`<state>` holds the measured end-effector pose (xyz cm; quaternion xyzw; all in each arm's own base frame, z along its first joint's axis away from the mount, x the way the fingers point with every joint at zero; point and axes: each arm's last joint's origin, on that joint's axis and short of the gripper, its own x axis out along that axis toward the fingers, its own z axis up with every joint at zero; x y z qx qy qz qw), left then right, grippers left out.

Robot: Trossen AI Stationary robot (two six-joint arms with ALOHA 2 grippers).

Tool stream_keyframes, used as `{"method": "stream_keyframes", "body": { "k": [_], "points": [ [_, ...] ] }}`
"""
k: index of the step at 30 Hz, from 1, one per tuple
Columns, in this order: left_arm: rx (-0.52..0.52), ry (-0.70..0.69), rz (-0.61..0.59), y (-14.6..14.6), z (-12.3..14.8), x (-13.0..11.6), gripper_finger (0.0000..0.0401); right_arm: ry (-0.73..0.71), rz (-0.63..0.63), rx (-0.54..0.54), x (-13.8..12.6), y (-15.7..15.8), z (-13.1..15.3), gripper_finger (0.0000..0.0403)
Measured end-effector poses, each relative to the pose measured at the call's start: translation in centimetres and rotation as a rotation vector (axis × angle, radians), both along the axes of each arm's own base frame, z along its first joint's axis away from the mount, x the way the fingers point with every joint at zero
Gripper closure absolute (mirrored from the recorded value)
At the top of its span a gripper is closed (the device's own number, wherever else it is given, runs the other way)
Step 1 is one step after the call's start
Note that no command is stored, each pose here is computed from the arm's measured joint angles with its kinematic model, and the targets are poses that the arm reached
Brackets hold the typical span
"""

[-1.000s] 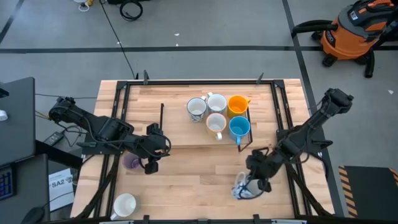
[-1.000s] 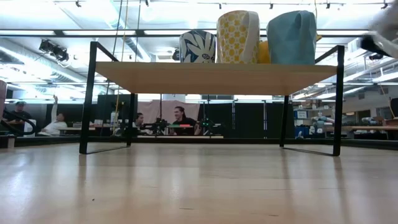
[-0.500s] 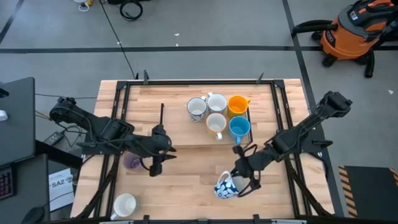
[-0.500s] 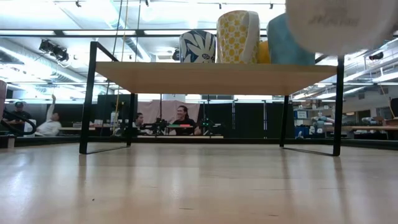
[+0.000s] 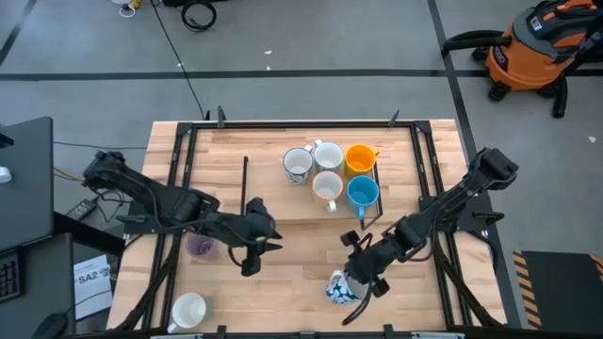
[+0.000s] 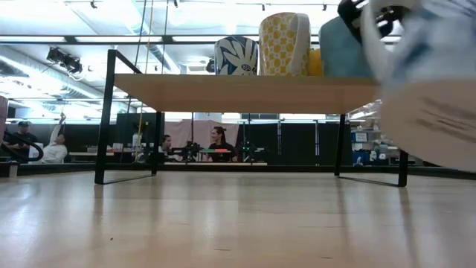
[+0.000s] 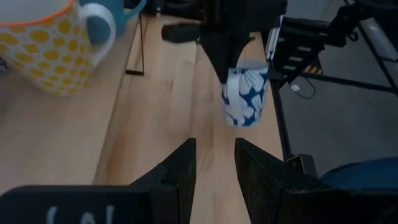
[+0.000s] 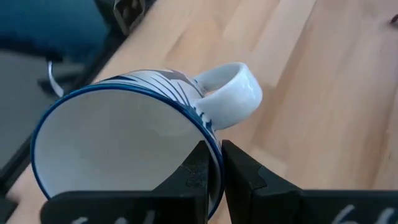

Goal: Place coffee mugs
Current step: Put the blue patterned mug on the shelf

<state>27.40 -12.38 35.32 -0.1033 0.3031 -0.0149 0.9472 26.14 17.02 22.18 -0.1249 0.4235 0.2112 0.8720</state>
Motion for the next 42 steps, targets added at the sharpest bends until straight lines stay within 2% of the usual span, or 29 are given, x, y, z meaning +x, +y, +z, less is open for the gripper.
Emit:
{"method": "stream_keyframes", "body": {
  "k": [7,10,17,23,34,42],
  "points": [
    [0.011,0.019,-0.002,-0.3,-0.7,0.5,0.0284,0.160,0.007,-0.109,-0.9,-0.3,2.1,0.0369],
    [0.015,0.027,-0.003,-0.3,-0.8,0.6,0.0284,0.230,0.019,-0.162,-1.1,-0.4,2.1,0.0369],
    [0.026,0.024,-0.011,-0.3,-0.8,0.6,0.0284,0.313,0.136,-0.249,-1.2,-0.4,1.3,0.0369],
    [0.025,0.022,-0.011,-0.3,-0.8,0.6,0.0284,0.367,0.149,-0.280,-1.2,-0.4,0.4,0.0362],
    [0.027,0.023,-0.012,-0.3,-0.8,0.6,0.0284,0.373,0.142,-0.286,-1.0,-0.3,0.0,0.0347],
    [0.027,0.023,-0.012,-0.3,-0.8,0.6,0.0284,0.389,0.052,-0.248,-0.9,-0.3,0.0,0.0345]
  ]
}}
